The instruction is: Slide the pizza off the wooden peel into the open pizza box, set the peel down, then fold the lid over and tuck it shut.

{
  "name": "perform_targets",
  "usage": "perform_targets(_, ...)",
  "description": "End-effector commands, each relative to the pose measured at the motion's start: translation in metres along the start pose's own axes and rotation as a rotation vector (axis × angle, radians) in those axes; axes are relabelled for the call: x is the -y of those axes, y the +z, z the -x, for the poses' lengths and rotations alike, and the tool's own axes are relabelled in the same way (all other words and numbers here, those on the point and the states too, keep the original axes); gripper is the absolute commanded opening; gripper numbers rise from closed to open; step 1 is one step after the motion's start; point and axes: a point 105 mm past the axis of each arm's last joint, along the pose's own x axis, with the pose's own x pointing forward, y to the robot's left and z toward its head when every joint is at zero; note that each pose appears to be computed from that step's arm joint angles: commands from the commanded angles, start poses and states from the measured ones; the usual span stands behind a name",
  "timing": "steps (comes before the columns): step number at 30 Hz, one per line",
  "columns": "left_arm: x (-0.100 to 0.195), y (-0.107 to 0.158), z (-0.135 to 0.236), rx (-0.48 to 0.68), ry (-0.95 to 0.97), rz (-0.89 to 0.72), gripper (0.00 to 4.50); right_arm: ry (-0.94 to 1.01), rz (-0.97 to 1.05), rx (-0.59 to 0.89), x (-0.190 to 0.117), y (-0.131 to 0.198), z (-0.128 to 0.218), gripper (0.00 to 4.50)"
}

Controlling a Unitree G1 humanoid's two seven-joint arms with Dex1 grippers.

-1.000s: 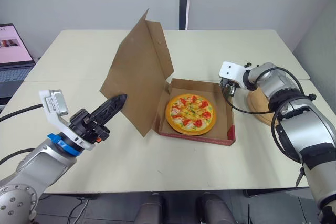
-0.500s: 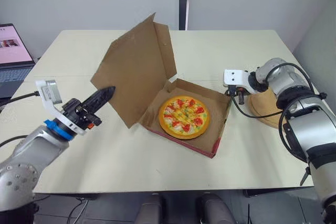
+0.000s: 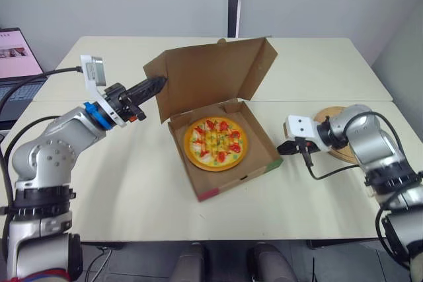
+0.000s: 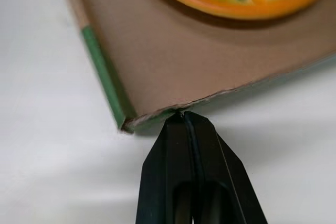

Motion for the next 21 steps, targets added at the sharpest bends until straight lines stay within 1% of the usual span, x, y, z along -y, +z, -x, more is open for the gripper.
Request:
perform_targets(1,-0.002,-0.003,-0.004,-0.021,-0.032,-0.009,0.0,-0.097,0.02,0.07,-0.002,0.02,0.008,0.04)
perform_targets(4,-0.005,-0.004,-0.004,-0.026,-0.036,-0.012,0.0,-0.137,0.007,0.072,-0.002,0.02,0.008,0.04)
perform_targets(5,-0.005,-0.004,-0.003,-0.028,-0.036,-0.014,0.0,-0.18,-0.018,0.072,0.002,0.018,0.01,0.04)
perform_targets(7,-0.008,-0.003,-0.002,-0.031,-0.031,-0.022,0.0,-0.302,-0.108,0.13,0.015,0.016,0.027,0.04)
perform_targets(8,-0.009,-0.002,-0.001,-0.029,-0.027,-0.027,0.0,-0.382,-0.145,0.162,0.024,0.014,0.041,0.04)
perform_targets(9,-0.01,0.0,-0.001,-0.026,-0.024,-0.033,0.0,-0.484,-0.193,0.211,0.037,0.013,0.055,0.39)
perform_targets(11,-0.012,0.001,-0.001,-0.023,-0.023,-0.038,0.0,-0.608,-0.242,0.27,0.053,0.013,0.069,0.92)
perform_targets(13,-0.012,0.001,-0.001,-0.023,-0.024,-0.04,0.0,-0.689,-0.272,0.317,0.069,0.018,0.071,1.55)
perform_targets(15,-0.012,0.001,-0.001,-0.023,-0.025,-0.042,0.0,-0.737,-0.303,0.365,0.082,0.026,0.069,2.31)
perform_targets(16,-0.012,0.002,-0.001,-0.023,-0.024,-0.044,0.0,-0.747,-0.317,0.395,0.088,0.032,0.066,2.6)
perform_targets(21,-0.012,0.005,0.0,-0.022,-0.021,-0.053,0.0,-0.769,-0.401,0.469,0.113,0.051,0.046,2.6)
